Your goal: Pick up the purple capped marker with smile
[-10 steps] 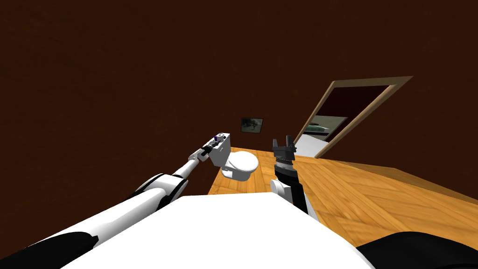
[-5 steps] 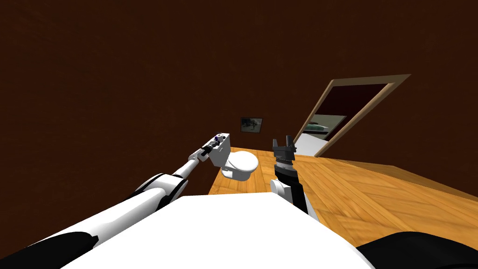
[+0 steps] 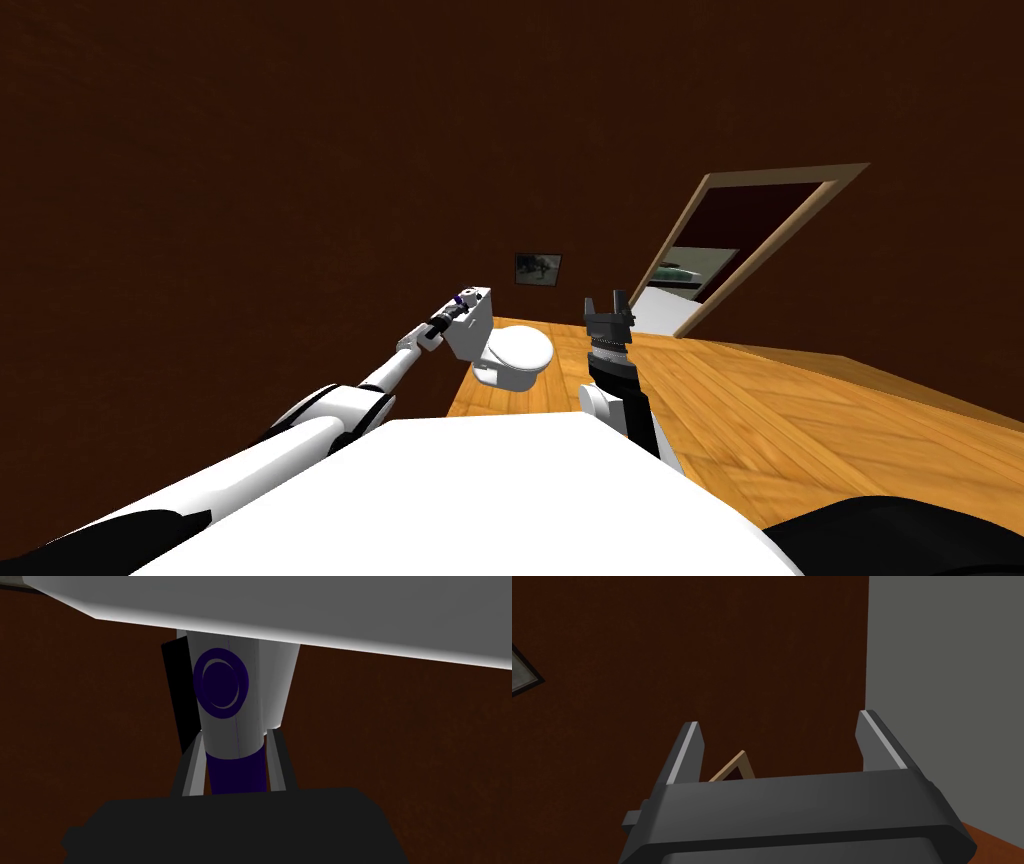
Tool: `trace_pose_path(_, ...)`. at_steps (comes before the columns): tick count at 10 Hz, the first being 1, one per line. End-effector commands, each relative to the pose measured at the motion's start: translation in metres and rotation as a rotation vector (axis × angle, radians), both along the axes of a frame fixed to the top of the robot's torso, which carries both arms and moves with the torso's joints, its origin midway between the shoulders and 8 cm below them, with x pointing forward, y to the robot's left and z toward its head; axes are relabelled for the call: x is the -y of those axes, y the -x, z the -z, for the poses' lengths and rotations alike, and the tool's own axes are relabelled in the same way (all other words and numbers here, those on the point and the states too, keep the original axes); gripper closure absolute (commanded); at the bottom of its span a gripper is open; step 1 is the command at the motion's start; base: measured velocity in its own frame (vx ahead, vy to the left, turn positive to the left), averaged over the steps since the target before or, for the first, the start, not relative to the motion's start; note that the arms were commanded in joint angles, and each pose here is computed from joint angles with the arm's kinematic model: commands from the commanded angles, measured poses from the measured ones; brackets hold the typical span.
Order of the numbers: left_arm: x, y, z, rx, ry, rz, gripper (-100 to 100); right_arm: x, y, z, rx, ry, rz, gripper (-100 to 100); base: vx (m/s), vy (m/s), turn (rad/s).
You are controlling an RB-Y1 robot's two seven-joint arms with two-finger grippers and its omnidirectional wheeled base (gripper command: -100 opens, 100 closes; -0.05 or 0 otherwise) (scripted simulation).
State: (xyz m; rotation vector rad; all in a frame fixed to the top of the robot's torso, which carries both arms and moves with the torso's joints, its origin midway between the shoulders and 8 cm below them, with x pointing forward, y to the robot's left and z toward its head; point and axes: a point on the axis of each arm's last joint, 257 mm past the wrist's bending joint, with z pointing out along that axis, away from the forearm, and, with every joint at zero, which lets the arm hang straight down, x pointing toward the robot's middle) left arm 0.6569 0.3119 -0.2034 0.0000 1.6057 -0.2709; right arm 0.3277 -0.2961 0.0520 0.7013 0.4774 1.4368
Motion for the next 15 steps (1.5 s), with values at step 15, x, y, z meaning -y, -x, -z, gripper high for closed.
trace_pose_path(15,-0.063,0.101,0.019,0.014,0.028,-0.076,100,0.000,0.000,0.000,0.000,0.000,0.000,0,0.053,-0.013,-0.034)
